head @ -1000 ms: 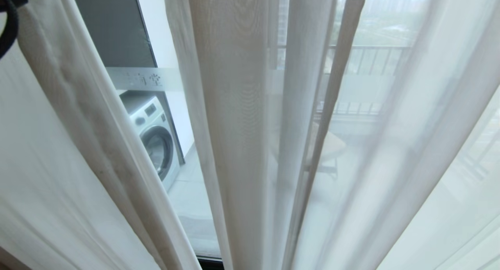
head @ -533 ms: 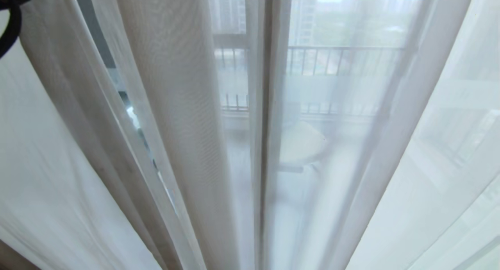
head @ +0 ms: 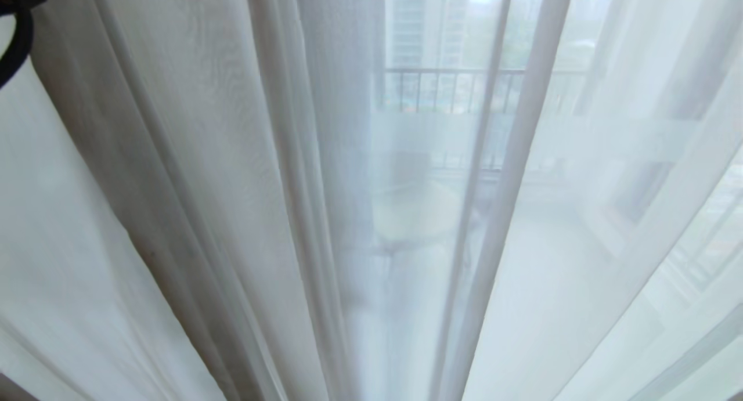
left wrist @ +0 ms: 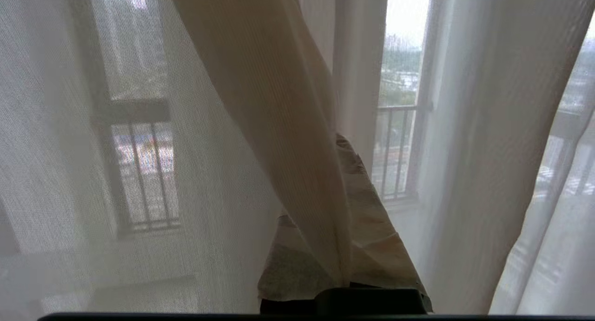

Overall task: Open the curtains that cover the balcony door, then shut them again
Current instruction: Close the inner curtains on both sides

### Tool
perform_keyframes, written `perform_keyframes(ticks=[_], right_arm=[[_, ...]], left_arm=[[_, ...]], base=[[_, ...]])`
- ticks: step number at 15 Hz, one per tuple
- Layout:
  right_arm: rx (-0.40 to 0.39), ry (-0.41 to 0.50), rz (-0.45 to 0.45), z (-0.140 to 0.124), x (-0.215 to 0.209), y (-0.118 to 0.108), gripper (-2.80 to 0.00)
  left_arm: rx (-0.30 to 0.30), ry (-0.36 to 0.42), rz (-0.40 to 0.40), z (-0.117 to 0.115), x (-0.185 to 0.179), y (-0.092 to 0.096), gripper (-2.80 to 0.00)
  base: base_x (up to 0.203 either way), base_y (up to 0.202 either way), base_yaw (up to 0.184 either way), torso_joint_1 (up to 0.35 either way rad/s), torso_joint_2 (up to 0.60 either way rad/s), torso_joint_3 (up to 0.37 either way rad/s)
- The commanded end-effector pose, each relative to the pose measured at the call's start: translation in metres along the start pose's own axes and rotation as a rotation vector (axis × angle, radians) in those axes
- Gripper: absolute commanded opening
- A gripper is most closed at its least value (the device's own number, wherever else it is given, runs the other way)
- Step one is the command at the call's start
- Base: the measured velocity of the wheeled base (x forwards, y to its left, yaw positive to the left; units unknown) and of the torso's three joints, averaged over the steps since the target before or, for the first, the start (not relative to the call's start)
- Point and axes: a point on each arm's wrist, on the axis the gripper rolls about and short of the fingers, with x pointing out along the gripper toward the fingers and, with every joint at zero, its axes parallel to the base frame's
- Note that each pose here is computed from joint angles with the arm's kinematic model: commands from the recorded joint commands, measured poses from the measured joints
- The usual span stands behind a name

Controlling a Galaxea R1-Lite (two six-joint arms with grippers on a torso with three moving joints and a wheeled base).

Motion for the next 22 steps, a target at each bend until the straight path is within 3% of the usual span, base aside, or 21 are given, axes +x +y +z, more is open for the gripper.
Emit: perform_keyframes(ticks=[1,6,13,17,22], right_arm=[[0.0,0.0,0.0,0.0,0.0,0.0,-2.8],[0.0,0.0,0.0,0.0,0.0,0.0,-2.8],[0.0,0.0,0.0,0.0,0.0,0.0,-2.8],[0.0,0.0,0.0,0.0,0.0,0.0,-2.8],[0.0,0.0,0.0,0.0,0.0,0.0,-2.8]], left_arm=[[0.0,-0.002,-0.001,0.0,0.0,0.0,-2.8],[-0.005,0.0,-0.009,-0.001,0.001,-0.002,-2.8],[-0.011,-0.041,-0.031,0.011,0.006,-0.006,-2.8],[-0.04,-0.062,-0.092,0.017,0.011,-0.019,-2.8],[-0.093,-0.009,-0.213,0.023,0.022,-0.043,-2.8]], base=[[0.0,-0.198,0.003,0.003,0.0,0.007],[0.0,-0.155,-0.003,0.003,0.0,0.003],[0.0,0.0,0.0,0.0,0.0,0.0],[0.0,0.0,0.0,0.0,0.0,0.0],[0.0,0.0,0.0,0.0,0.0,0.0]])
